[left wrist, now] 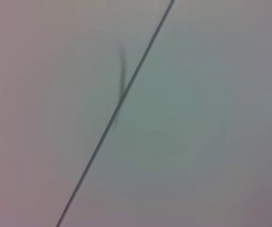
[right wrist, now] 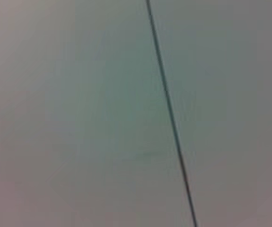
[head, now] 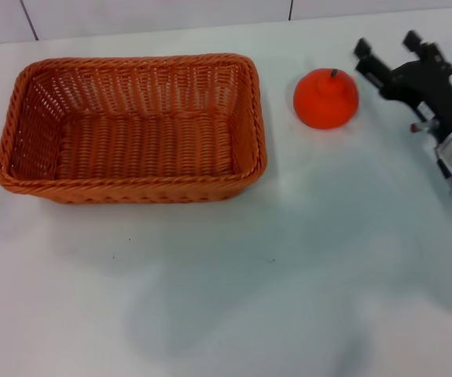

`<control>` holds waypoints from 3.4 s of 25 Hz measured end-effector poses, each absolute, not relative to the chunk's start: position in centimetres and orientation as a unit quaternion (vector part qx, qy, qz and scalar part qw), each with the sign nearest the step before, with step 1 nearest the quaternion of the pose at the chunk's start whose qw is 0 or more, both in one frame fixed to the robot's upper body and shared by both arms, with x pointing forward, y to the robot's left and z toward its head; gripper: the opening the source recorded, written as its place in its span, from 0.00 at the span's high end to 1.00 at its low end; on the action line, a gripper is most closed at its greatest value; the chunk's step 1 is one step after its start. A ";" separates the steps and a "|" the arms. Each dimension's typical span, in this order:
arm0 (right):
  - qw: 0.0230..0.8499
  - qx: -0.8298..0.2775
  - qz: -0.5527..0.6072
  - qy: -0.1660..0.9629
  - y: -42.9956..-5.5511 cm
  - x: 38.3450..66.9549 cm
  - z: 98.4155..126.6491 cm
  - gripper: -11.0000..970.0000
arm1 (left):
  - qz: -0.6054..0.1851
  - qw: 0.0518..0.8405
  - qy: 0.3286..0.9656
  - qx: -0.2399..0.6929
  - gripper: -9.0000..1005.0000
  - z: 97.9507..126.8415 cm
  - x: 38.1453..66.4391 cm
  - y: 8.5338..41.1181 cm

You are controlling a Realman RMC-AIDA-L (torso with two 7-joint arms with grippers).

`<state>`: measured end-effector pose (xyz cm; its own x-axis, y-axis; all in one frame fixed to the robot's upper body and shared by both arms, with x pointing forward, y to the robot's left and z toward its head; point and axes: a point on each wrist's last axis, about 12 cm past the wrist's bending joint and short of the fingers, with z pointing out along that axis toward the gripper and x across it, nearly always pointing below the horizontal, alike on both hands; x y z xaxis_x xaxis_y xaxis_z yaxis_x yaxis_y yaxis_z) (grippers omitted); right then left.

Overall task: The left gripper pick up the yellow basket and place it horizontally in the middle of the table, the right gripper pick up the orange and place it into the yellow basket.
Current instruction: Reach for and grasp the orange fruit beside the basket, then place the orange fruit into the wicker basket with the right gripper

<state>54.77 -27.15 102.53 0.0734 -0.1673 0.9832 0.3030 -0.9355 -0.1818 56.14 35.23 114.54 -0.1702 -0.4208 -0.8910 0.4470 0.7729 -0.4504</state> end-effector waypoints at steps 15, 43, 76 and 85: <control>0.203 -0.760 -0.613 -0.071 -25.7 54.9 101.1 0.08 | -0.363 0.687 0.630 -0.003 0.10 112.9 55.4 34.3; 0.181 -0.798 -0.570 -0.074 -24.6 57.7 101.3 0.12 | -0.371 0.681 0.631 0.019 0.10 111.6 54.6 33.3; 0.250 -0.733 -0.630 -0.051 -24.4 57.5 103.7 0.69 | -0.365 0.685 0.631 0.015 0.10 111.4 54.1 33.8; 0.294 -0.670 -0.674 -0.100 -21.6 59.2 107.7 0.77 | -0.330 0.700 0.633 0.005 0.10 111.5 54.0 35.2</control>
<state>59.24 -21.59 107.73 0.0706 -0.2624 0.9624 0.5310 -0.8068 -0.2590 53.97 35.16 111.48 -0.0190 -0.4565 -0.8895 0.4681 0.7821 -0.4114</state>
